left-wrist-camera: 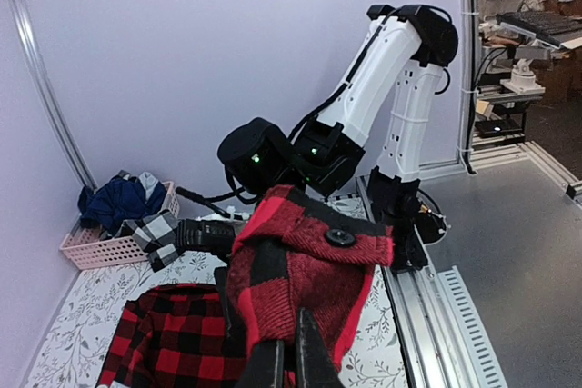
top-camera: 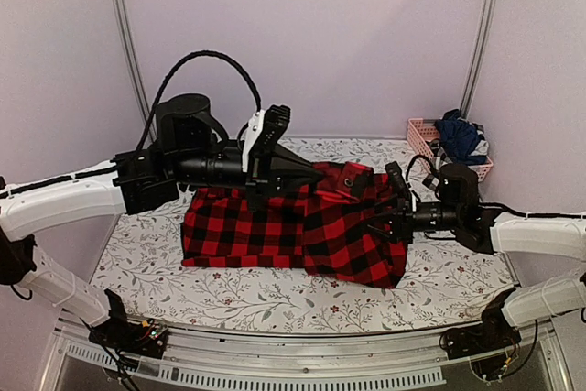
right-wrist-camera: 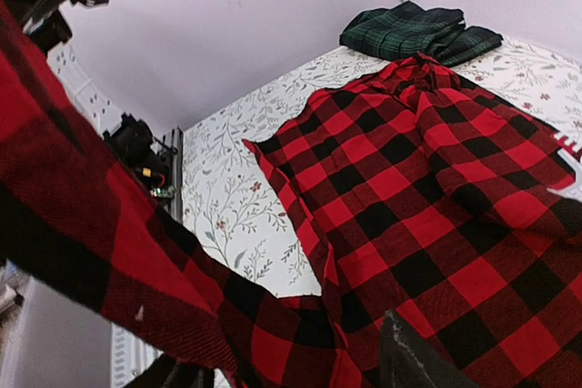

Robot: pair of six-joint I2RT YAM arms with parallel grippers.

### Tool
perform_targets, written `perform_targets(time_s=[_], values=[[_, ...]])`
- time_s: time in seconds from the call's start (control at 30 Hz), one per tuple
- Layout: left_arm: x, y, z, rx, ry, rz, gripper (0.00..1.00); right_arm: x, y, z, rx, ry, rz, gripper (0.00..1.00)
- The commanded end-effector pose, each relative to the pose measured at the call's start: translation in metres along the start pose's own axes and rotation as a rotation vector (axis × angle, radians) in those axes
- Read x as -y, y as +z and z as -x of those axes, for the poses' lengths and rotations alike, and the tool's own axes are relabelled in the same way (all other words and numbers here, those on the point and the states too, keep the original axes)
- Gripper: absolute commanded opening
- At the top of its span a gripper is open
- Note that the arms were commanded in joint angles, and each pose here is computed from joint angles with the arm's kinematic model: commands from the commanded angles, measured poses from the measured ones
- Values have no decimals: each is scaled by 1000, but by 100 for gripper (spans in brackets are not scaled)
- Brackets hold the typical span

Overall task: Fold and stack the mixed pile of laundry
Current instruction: Pick up the 1/3-folded T-shirt from the center of the board.

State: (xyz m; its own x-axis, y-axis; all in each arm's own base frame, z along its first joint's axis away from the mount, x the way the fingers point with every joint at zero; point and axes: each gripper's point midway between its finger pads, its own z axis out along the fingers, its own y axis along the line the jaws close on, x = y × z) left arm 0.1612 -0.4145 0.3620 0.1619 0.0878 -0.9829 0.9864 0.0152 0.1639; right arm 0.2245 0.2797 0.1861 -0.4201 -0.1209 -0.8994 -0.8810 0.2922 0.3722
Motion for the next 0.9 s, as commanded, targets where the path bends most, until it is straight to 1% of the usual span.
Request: perform_targets(time_s=[0.0, 0.03, 0.07, 0.1, 0.2, 0.27, 0.3, 0.33, 0.37, 0.4, 0.47, 0.53, 0.57, 0.63, 0.7, 0.77, 0.8, 0.87], values=[[23, -5, 0, -11, 29, -66, 0, -16, 8, 22, 26, -73, 85, 29], [30, -3, -11, -43, 29, -71, 1, -17, 7, 22, 26, -71, 87, 17], [39, -1, -21, -75, 40, -70, 2, -18, 6, 22, 24, -70, 85, 8], [50, 0, -41, -144, 40, -70, 3, -20, 2, 24, 33, -78, 76, 1], [77, 0, -93, -312, 67, -57, 5, -24, -7, 27, 45, -85, 44, 0], [86, -4, -131, -436, 65, -34, 9, -26, -11, 25, 47, -82, 43, 0], [86, -7, -145, -484, 39, -11, 15, -27, -12, 22, 45, -71, 41, 0], [79, -10, -155, -524, -10, 47, 27, -28, -13, 20, 47, -65, 40, 0], [66, -15, -163, -545, -71, 123, 41, -28, -14, 17, 44, -51, 39, 0], [52, -22, -169, -548, -136, 190, 51, -28, -15, 13, 39, -32, 40, 0], [19, -47, -178, -498, -275, 338, 60, -29, -17, 7, 36, -2, 38, 0], [-13, -76, -187, -420, -429, 505, 72, -29, -20, 1, 34, 31, 31, 0], [-30, -96, -199, -409, -507, 616, 73, -30, -22, 0, 38, 39, 30, 0], [-50, -130, -223, -394, -675, 767, 74, -32, -25, 0, 50, 51, 21, 0], [-58, -166, -249, -396, -839, 934, 72, -34, -28, 4, 64, 48, 19, 0], [-55, -200, -273, -400, -1002, 1095, 71, -35, -31, 9, 76, 37, 5, 0], [-49, -216, -284, -402, -1081, 1161, 66, -36, -32, 10, 79, 33, 4, 0], [-40, -230, -292, -335, -1221, 1218, 64, -37, -33, 12, 82, 27, 6, 0]])
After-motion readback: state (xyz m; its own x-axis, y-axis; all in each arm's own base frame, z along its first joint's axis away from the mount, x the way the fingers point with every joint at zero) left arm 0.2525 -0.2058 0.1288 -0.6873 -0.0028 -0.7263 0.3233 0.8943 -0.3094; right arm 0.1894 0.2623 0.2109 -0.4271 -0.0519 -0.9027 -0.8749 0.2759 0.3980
